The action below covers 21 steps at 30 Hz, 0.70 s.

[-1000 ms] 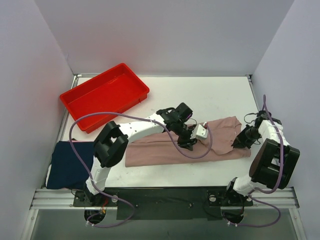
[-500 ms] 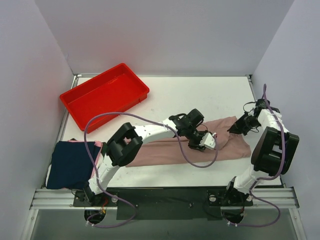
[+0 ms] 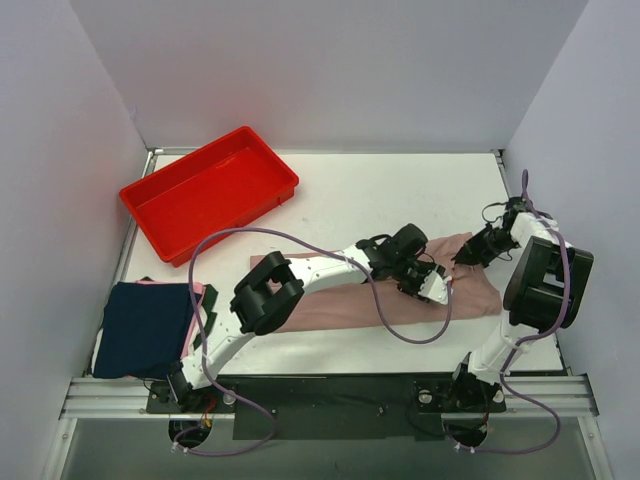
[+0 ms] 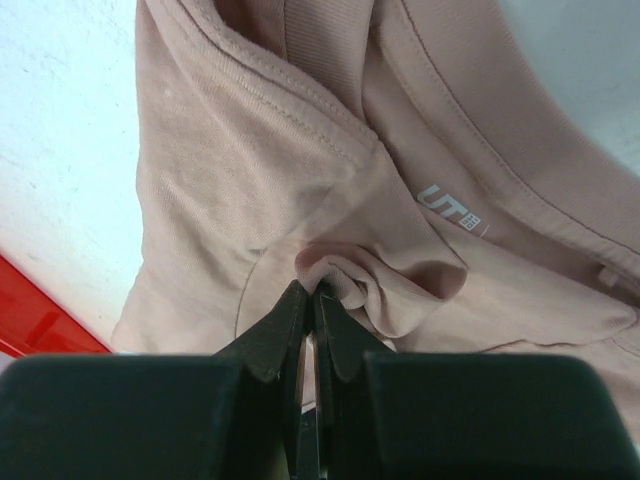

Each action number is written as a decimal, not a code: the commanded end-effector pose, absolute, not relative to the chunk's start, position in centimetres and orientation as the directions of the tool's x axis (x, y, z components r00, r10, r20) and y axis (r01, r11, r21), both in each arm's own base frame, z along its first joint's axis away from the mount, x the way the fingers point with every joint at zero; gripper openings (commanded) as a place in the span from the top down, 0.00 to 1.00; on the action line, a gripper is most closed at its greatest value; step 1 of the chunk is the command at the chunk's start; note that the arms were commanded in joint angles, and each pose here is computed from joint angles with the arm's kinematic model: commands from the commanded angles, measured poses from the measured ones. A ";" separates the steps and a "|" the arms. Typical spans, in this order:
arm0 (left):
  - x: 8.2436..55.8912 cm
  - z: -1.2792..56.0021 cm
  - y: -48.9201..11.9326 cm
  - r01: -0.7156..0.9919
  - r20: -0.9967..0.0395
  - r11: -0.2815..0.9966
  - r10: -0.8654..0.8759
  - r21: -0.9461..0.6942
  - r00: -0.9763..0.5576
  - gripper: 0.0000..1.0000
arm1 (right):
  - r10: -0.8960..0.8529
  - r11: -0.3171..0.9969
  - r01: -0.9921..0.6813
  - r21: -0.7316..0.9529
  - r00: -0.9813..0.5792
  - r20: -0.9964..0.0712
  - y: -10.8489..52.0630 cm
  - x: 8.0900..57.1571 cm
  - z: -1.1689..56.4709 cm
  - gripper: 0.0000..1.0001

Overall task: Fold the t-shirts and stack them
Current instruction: Fold the other side of the tshirt into a rectangle

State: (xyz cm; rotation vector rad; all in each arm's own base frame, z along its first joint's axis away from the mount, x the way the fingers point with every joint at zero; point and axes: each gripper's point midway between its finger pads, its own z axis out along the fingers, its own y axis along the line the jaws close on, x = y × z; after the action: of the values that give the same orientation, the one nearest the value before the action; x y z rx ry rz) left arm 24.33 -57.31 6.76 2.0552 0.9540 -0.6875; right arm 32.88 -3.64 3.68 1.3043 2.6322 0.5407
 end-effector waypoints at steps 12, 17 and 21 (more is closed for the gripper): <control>25.4 5.6 -57.3 0.716 -0.602 -0.498 0.401 0.489 0.690 0.44 | 0.781 0.592 0.730 0.341 -0.625 -0.016 -4.2 33.3 4.1 1.00; 26.1 4.8 -57.2 0.683 -0.542 -0.501 0.418 0.532 0.729 0.56 | 0.776 0.601 0.726 0.334 -0.630 -0.028 -4.3 33.1 4.3 1.00; 26.9 6.4 -58.0 0.717 -0.563 -0.437 0.444 0.543 0.697 1.00 | 0.766 0.618 0.718 0.321 -0.641 -0.041 -4.5 32.6 4.7 1.00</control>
State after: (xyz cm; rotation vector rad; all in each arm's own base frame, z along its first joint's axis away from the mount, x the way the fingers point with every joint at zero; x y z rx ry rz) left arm 26.03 -56.62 4.29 2.1657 0.8847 -0.4714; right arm 33.18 -4.14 3.53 1.2650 2.6464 0.4724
